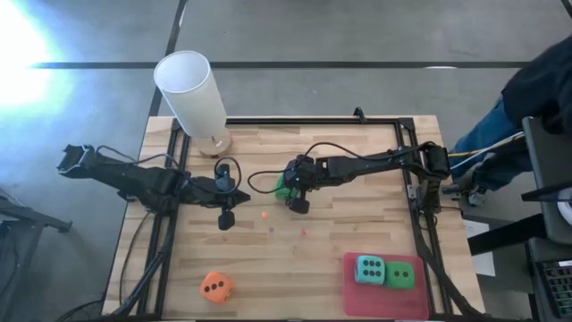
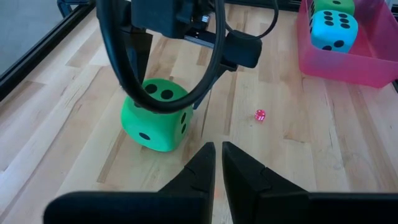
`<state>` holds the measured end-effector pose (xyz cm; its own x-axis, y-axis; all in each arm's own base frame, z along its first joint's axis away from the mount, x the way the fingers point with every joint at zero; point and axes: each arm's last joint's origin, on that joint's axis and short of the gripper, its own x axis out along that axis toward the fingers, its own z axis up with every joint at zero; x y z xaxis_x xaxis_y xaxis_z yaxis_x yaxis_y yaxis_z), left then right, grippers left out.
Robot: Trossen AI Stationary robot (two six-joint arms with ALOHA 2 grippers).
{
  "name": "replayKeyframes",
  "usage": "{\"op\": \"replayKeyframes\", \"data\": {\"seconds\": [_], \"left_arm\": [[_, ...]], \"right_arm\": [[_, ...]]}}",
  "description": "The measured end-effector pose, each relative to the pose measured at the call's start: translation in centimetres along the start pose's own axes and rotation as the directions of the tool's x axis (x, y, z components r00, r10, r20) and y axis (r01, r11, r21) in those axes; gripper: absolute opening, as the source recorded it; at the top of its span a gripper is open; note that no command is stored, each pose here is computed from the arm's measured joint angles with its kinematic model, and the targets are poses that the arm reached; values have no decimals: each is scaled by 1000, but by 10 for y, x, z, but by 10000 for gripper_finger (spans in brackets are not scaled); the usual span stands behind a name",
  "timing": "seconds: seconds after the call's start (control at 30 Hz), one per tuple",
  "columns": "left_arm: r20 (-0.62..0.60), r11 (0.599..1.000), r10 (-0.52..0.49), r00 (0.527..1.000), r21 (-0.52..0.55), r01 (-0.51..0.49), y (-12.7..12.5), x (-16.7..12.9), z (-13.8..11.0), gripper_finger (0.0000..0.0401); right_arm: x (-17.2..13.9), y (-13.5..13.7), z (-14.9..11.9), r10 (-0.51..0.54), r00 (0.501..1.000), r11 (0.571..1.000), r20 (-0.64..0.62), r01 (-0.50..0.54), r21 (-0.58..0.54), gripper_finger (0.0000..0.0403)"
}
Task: Pick & Place Dice
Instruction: Put the large green die into the bin
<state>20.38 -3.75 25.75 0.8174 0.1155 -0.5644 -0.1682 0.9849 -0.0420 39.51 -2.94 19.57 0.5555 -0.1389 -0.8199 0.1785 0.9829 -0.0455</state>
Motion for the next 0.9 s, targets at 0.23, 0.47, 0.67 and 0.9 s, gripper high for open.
{"op": "replayKeyframes", "data": {"seconds": [0.23, 0.47, 0.67, 0.9], "left_arm": [[0, 1000, 0, 1000, 0, 0, 0, 0, 0, 36], [0, 1000, 0, 1000, 0, 0, 0, 0, 0, 36], [0, 1000, 0, 1000, 0, 0, 0, 0, 0, 36], [0, 1000, 0, 1000, 0, 0, 0, 0, 0, 36]], "right_arm": [[0, 0, -1, -1, 1000, 1000, -1, 1, -2, 400], [0, 0, 0, 2, 1000, 1000, 1, -2, 0, 400], [1, -1, 0, 4, 1000, 1000, 7, -4, 4, 400], [3, -2, 0, 4, 1000, 1000, 27, -4, -16, 400]]}}
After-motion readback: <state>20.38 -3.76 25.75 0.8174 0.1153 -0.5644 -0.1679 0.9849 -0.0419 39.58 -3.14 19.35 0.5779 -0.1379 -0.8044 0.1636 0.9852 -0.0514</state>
